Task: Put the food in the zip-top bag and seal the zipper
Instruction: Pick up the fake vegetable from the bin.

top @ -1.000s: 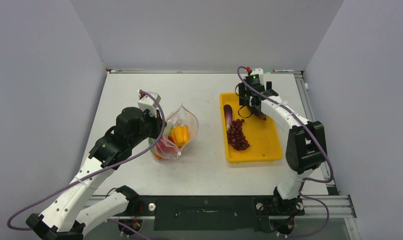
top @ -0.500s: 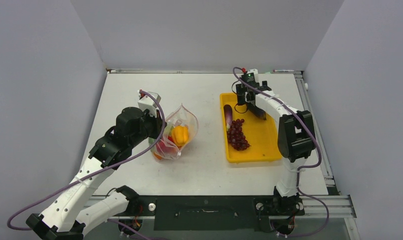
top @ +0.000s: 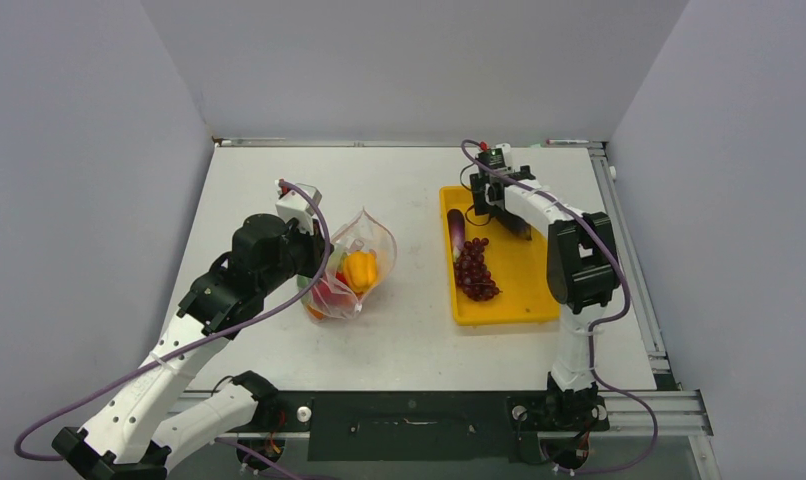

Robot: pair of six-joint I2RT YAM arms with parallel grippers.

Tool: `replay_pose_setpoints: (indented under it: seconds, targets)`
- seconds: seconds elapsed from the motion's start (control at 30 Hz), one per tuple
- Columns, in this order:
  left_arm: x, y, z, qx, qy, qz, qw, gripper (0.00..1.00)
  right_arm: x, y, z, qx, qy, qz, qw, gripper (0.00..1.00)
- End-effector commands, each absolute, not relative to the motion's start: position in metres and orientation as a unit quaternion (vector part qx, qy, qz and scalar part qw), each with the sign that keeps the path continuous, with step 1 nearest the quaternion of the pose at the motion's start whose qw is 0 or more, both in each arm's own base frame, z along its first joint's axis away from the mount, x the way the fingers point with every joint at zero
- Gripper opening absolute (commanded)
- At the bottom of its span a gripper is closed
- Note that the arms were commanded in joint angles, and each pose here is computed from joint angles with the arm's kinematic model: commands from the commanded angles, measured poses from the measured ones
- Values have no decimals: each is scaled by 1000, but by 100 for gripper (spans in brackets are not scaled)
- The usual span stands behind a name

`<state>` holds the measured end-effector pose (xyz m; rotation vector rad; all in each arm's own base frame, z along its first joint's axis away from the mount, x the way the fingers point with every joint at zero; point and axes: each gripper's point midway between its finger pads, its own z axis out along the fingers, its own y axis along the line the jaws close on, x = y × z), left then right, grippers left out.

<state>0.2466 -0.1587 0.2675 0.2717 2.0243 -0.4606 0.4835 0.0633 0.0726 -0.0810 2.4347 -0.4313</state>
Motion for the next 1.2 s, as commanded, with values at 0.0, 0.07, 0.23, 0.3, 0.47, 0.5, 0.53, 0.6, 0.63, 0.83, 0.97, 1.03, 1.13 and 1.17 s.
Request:
replay_pose_setpoints:
  seconds: [0.0,0.07,0.23,0.3,0.47,0.5,0.53,0.6,0.63,0.83,0.97,1.03,1.13,1.17]
  targets:
    - [251,-160,275,110,829,-195,512,0,494,59,80,-18,923,-175,342,90]
    - [251,-160,275,110,829,-196,513,0,493,58,77,-17,923,-179,341,90]
    - [251,-160,274,110,830,-195,511,0,492,54,71,-14,922,-193,334,91]
    - [251,-160,274,110,830,-194,512,0,491,55,70,-15,923,-193,333,94]
    - [251,-160,275,110,829,-195,512,0,490,58,72,-14,922,-187,339,91]
    - [251,-160,274,110,829,-195,512,0,490,59,72,-15,922,-186,338,86]
    - [251,-160,275,110,829,-195,512,0,489,59,72,-15,923,-185,338,83]
    - [251,-160,275,110,829,-196,513,0,488,60,71,-14,923,-183,337,76]
    - [251,-160,275,110,829,-196,513,0,488,60,71,-14,924,-181,337,71]
    - [250,-160,275,111,828,-197,513,0,486,69,91,-11,918,-168,359,44]
    - [250,-160,275,111,829,-196,513,0,481,76,115,-10,909,-166,383,42]
    - [250,-160,275,111,829,-196,512,0,476,81,127,-12,904,-161,395,41]
    - [250,-159,276,111,828,-196,514,0,467,91,149,-13,896,-142,420,41]
    - [250,-160,276,111,828,-196,514,0,464,94,155,-13,894,-137,427,41]
